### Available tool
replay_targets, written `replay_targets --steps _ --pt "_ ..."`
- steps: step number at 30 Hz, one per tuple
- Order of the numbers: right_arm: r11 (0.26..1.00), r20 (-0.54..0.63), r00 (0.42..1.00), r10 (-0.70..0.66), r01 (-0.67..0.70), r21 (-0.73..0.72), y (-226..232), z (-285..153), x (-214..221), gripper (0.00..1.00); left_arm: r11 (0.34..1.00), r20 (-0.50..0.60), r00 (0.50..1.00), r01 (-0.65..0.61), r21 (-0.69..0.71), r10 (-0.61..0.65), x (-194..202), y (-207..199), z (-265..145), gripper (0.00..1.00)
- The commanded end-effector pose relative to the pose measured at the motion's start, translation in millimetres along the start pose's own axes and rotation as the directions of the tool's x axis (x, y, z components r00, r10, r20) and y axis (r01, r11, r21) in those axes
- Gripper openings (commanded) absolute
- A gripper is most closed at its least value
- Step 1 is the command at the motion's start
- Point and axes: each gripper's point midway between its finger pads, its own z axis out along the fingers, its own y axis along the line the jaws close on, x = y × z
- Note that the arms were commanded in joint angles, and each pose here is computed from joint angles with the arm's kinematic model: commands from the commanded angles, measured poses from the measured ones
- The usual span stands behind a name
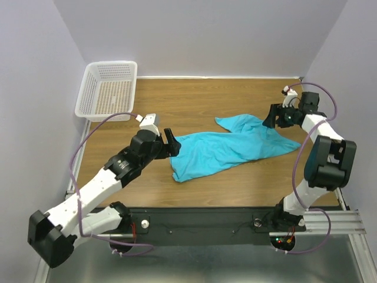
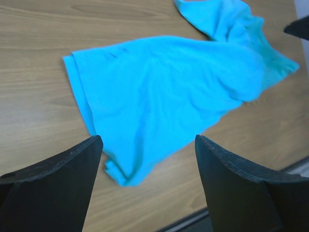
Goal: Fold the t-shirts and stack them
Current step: Flatten the tshirt out
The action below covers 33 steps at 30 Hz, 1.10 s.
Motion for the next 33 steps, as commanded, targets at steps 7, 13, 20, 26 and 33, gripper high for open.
replay_targets --steps 7,13,20,26,33 --pt "0.97 -0.042 0.999 -0.005 -0.006 -0.242 36.8 23.9 2.3 0.75 0.999 0.034 0.999 -0.002 -0.041 0.003 -13.8 36.4 73.5 0.88" --pt "0.94 -0.116 0.985 -0.124 0.079 -0.333 74.4 35.5 29.7 0.77 0.999 0.021 1.0 -0.017 -0.034 0.018 -13.6 34.8 80.8 0.87" --pt "0.932 -0.182 0.967 -0.178 0.107 -0.345 88.4 56.4 42.6 0.77 0.999 0.038 0.999 0.0 -0.042 0.002 -8.4 43.8 66.0 0.87" --pt "0.941 -0.246 0.942 -0.228 0.148 -0.303 83.1 63.8 60.1 0.68 0.999 0.061 0.998 0.014 -0.04 -0.011 -9.7 48.1 54.6 0.87" --pt "0.917 -0.182 0.929 -0.323 0.259 -0.303 94.1 32.5 39.5 0.01 0.999 0.08 0.997 0.012 -0.05 -0.008 -16.8 50.4 47.3 0.87"
